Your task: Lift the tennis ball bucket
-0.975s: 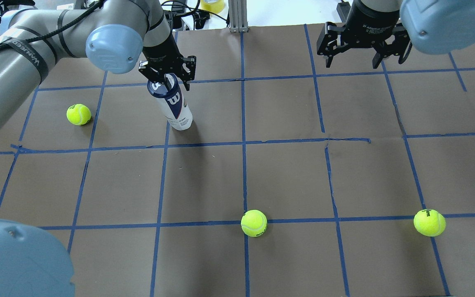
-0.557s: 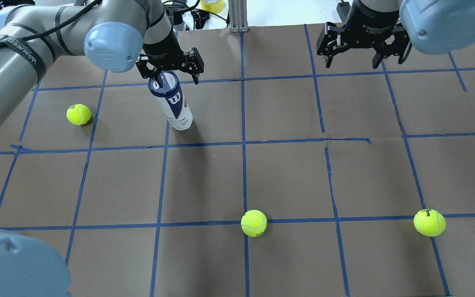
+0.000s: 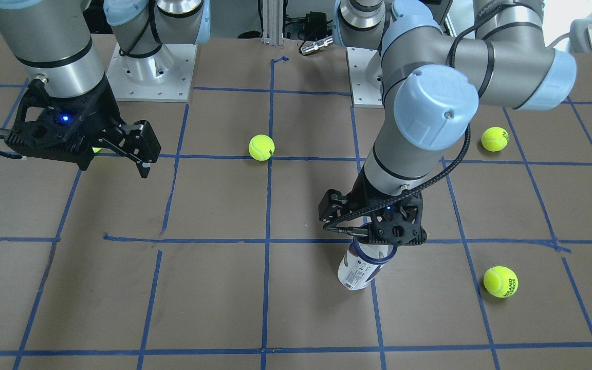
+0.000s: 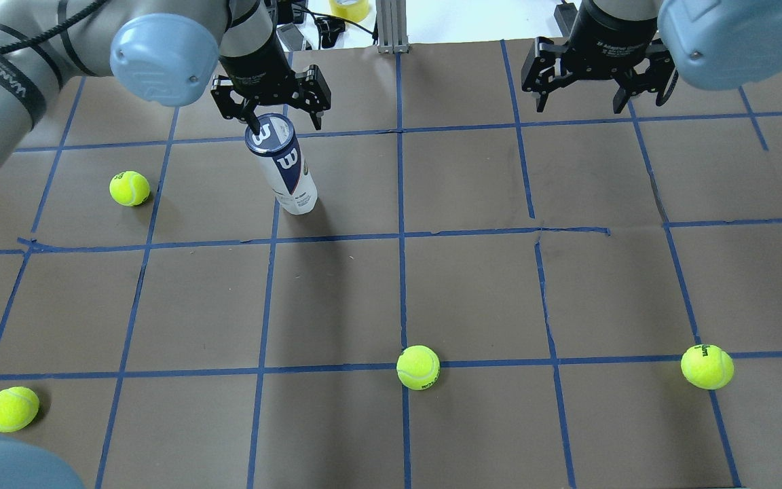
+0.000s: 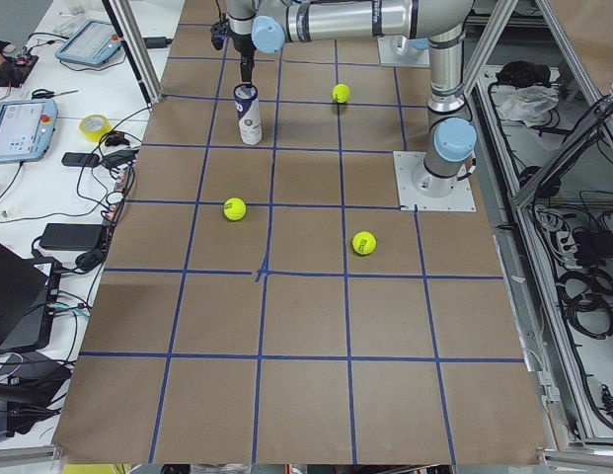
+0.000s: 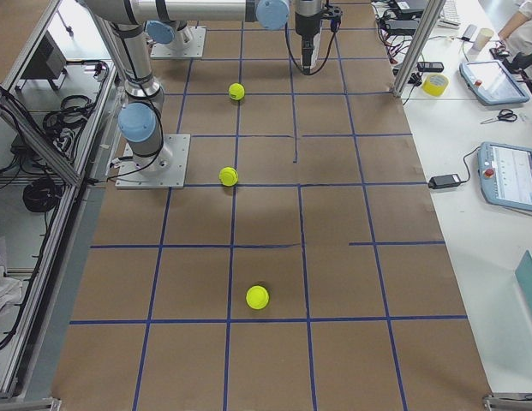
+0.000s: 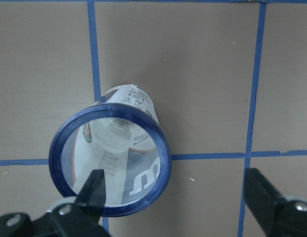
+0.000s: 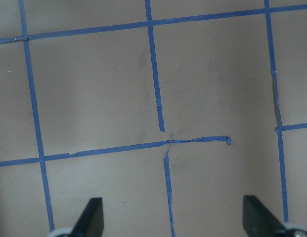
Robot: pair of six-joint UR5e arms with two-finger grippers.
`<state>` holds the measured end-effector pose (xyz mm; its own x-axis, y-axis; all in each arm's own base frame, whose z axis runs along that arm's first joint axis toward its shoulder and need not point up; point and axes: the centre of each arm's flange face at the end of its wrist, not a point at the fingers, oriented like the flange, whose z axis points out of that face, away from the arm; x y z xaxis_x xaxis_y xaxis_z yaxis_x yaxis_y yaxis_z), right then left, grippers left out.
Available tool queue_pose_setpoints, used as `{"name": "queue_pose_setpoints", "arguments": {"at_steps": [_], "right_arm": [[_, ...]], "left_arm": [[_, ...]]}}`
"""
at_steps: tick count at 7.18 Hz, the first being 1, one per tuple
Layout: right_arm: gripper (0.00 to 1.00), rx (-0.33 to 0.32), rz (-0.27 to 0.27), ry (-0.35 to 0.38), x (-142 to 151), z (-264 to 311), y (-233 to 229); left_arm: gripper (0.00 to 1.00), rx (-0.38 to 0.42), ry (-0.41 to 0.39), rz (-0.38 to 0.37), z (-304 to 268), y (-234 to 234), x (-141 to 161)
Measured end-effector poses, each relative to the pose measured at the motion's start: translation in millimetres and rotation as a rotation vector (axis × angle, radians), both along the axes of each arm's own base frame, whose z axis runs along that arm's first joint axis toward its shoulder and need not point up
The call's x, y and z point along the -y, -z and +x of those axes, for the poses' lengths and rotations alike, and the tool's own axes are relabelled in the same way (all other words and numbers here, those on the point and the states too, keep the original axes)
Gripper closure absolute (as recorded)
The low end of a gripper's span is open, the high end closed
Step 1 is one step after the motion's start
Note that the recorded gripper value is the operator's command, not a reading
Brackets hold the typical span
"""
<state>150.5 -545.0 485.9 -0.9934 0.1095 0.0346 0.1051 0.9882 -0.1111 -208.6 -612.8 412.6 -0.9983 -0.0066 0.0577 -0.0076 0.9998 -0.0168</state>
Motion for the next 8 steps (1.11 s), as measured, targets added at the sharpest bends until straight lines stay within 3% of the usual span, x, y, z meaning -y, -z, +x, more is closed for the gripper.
{"name": "queue_pose_setpoints", "arguments": {"at_steps": [4,8], "right_arm": [[0.00,0.001,-0.004,-0.002,-0.1,1.1,-1.7],[0.00,0.016,-0.039,-0.027,0.8,11.3,-14.6]], "left_arm": [[0.00,0.029,-0.056,-0.004,59.4,-76.4,-29.3],[0.00,0.074,0.035,0.007,115.2,-83.8,-83.0]]}}
